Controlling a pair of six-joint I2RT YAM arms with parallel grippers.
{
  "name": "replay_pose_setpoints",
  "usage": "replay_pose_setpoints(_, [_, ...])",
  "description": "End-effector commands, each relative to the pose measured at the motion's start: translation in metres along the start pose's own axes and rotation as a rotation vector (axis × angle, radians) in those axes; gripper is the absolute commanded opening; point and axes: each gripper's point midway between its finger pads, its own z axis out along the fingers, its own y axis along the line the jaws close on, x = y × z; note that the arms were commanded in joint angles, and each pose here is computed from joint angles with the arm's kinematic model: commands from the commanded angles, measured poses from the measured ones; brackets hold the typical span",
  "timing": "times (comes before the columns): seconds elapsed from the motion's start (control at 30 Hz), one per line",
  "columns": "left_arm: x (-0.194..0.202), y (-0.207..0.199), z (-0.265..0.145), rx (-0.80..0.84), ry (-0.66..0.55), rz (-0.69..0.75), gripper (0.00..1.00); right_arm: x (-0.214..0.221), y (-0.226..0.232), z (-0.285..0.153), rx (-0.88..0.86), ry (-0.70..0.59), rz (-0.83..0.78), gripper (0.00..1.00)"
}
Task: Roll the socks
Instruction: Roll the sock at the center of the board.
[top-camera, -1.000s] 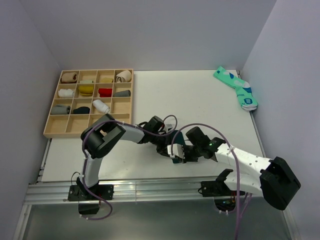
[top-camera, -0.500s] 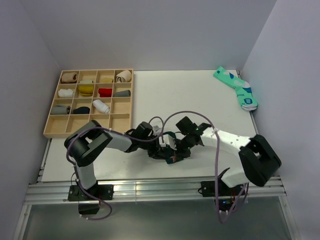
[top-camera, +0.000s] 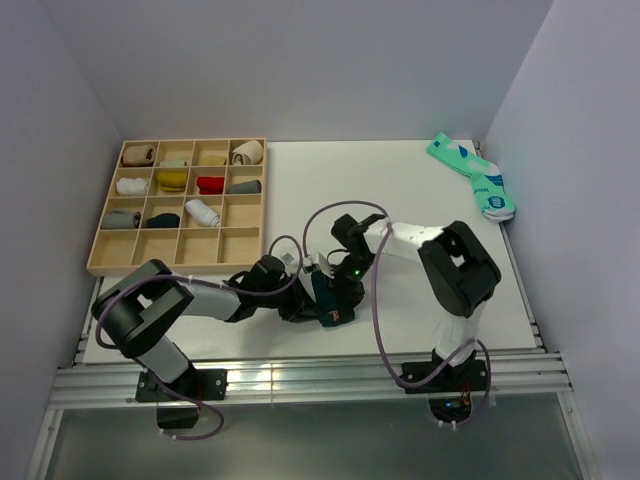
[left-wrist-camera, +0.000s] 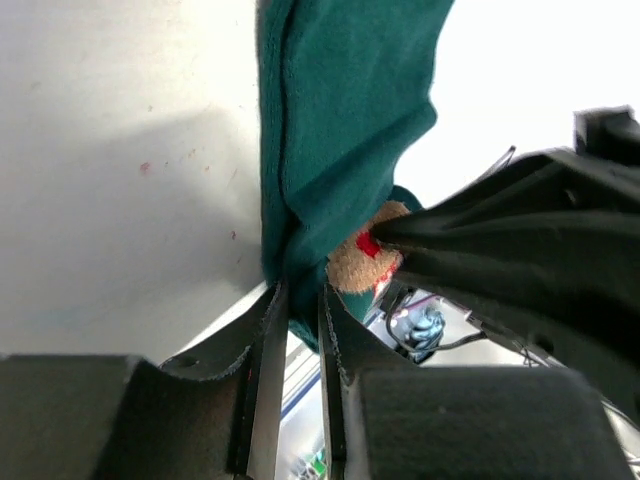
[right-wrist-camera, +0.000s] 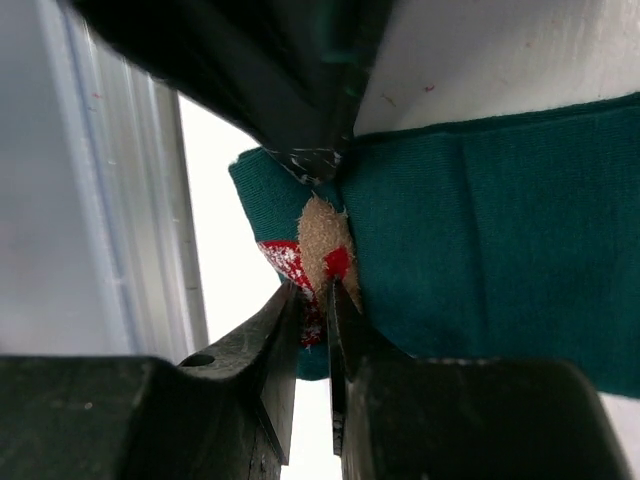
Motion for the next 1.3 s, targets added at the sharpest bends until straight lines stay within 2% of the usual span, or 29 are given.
replay_pose_setpoints(0.0, [-0.013,-0.016,-0.010,0.055,-0.106,0.051,0.24,0.007,-0.006,-0.003,-0.052,0.046,0.091,0.11])
replay_pose_setpoints(0.2, [-0.012,-0.018,-0.021,0.053,-0.201,0.150,0.27,0.015,-0.020,-0.008,-0.087,0.074,0.195,0.11])
replay_pose_setpoints(0.27, [-0.020,-0.022,-0.025,0.038,-0.276,0.201,0.30,0.017,-0.025,-0.008,-0.090,0.084,0.221,0.11])
replay_pose_setpoints(0.47, [-0.023,-0.043,-0.033,0.107,-0.383,0.435,0.36,0.020,-0.033,-0.006,-0.073,0.112,0.260,0.11])
replay_pose_setpoints(0.6, [-0.028,-0.056,-0.037,0.143,-0.432,0.658,0.39,0.023,-0.034,-0.004,-0.080,0.126,0.276,0.11])
replay_pose_setpoints(0.7, [-0.018,-0.065,-0.035,0.173,-0.437,0.833,0.42,0.023,-0.036,-0.002,-0.093,0.135,0.292,0.12])
replay_pose_setpoints(0.8, [-0.011,-0.076,-0.033,0.238,-0.422,0.903,0.44,0.025,-0.038,0.001,-0.093,0.143,0.306,0.12])
replay_pose_setpoints(0.97, [-0.005,-0.071,-0.014,0.222,-0.346,0.941,0.45,0.023,-0.041,0.002,-0.094,0.139,0.312,0.12])
replay_pose_setpoints(1.27, [-0.001,-0.057,0.007,0.203,-0.281,0.962,0.47,0.022,-0.040,0.000,-0.097,0.143,0.312,0.12])
